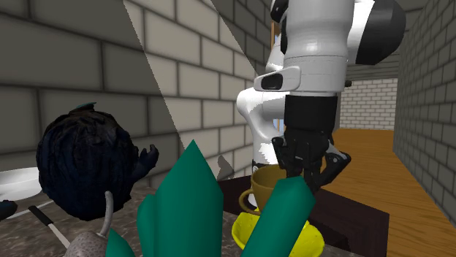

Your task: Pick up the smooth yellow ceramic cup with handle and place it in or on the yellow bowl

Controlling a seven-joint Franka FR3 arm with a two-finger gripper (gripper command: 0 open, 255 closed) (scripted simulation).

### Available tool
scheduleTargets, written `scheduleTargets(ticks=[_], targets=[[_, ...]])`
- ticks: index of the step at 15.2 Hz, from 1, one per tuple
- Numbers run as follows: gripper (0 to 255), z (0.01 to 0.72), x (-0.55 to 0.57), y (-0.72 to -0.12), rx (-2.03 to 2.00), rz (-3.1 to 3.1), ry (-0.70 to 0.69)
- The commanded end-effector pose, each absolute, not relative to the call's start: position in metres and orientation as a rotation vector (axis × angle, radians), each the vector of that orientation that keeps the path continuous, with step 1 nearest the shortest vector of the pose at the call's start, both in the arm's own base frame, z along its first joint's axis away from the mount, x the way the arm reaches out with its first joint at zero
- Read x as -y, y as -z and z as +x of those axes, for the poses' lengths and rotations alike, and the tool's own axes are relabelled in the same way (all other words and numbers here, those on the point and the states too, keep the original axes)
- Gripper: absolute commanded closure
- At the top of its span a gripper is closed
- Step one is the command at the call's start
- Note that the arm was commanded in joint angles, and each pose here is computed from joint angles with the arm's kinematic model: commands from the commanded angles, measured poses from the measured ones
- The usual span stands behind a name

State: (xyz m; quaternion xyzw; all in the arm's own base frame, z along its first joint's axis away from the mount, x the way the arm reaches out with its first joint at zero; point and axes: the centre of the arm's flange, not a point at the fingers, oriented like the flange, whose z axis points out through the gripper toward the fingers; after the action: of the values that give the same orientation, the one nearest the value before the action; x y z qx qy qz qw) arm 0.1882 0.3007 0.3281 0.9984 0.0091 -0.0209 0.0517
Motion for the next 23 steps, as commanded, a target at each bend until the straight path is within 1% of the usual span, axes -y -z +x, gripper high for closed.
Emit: scheduleTargets(ticks=[1,7,8,13,17,23], targets=[[255,0.189,-0.3,-0.321,-0.028,3.038,0.063],[255,0.189,-0.3,-0.321,-0.028,3.038,0.063],[0,0.189,-0.3,-0.321,-0.028,3.038,0.063],[0,0.189,-0.3,-0.321,-0.028,3.038,0.063],[0,0.191,-0.305,-0.371,-0.028,3.038,0.063],[0,0.191,-0.305,-0.371,-0.028,3.038,0.063]])
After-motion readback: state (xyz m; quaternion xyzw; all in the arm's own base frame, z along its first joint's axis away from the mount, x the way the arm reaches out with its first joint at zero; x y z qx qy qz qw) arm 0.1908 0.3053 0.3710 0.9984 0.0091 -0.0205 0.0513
